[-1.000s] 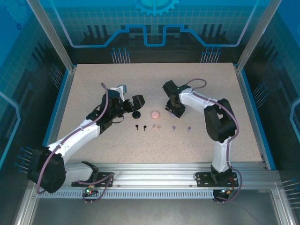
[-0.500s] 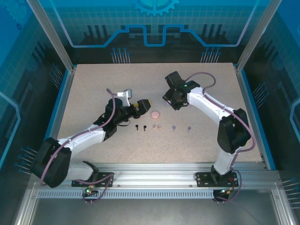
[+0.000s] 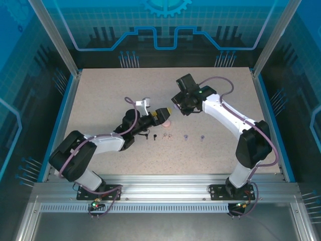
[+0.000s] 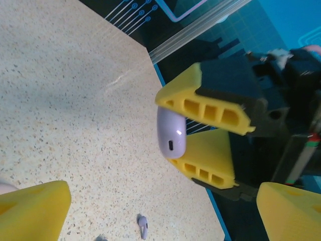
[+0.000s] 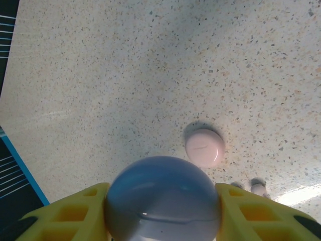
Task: Insert wireless bluetooth earbuds into charging case
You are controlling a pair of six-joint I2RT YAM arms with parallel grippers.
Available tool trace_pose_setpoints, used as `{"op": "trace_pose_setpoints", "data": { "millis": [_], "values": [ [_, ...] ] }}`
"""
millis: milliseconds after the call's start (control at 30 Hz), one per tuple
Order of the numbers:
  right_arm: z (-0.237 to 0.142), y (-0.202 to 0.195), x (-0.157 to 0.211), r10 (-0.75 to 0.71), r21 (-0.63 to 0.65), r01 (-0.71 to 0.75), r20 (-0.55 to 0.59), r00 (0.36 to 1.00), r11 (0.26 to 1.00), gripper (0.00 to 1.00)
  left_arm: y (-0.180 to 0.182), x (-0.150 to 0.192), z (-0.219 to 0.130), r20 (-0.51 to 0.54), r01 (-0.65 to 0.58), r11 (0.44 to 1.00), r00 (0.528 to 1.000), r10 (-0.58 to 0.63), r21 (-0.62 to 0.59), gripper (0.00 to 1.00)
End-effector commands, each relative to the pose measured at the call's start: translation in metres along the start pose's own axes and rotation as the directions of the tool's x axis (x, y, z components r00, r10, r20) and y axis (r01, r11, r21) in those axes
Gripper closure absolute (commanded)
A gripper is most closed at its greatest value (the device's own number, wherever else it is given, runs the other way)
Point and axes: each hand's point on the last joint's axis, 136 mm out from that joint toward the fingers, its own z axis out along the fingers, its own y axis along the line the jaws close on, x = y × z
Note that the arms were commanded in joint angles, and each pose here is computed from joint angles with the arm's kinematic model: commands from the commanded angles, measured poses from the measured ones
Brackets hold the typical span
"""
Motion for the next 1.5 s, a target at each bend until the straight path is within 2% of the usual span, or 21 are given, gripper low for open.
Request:
{"op": "trace_pose_setpoints", "data": {
  "millis": [0, 300, 733, 1467],
  "values": [
    [-0.019, 0.019, 0.005, 0.008, -0.065, -0.008, -0.003, 1.000, 0.998, 0.62, -0.017, -0.007, 0.008, 0.044, -0.007, 0.996, 0.999, 0.003, 0.084, 0.07],
    [-0.023, 0.021, 0.006, -0.003, -0.072, 0.002, -0.002, 1.000, 0.997, 0.62, -0.008, -0.004, 0.031, 0.054, 0.043, 0.990, 0.997, -0.051, 0.137, 0.22],
    [-0.021, 0.021, 0.010, -0.021, -0.068, 0.020, -0.011, 1.000, 0.997, 0.62, -0.010, -0.006, 0.048, 0.050, 0.022, 0.990, 0.998, -0.029, 0.137, 0.29],
    [-0.018, 0.019, 0.015, -0.021, -0.072, 0.020, -0.015, 1.000, 0.997, 0.62, -0.009, -0.011, 0.063, 0.071, 0.021, 0.990, 0.997, -0.031, 0.139, 0.54]
  ]
}}
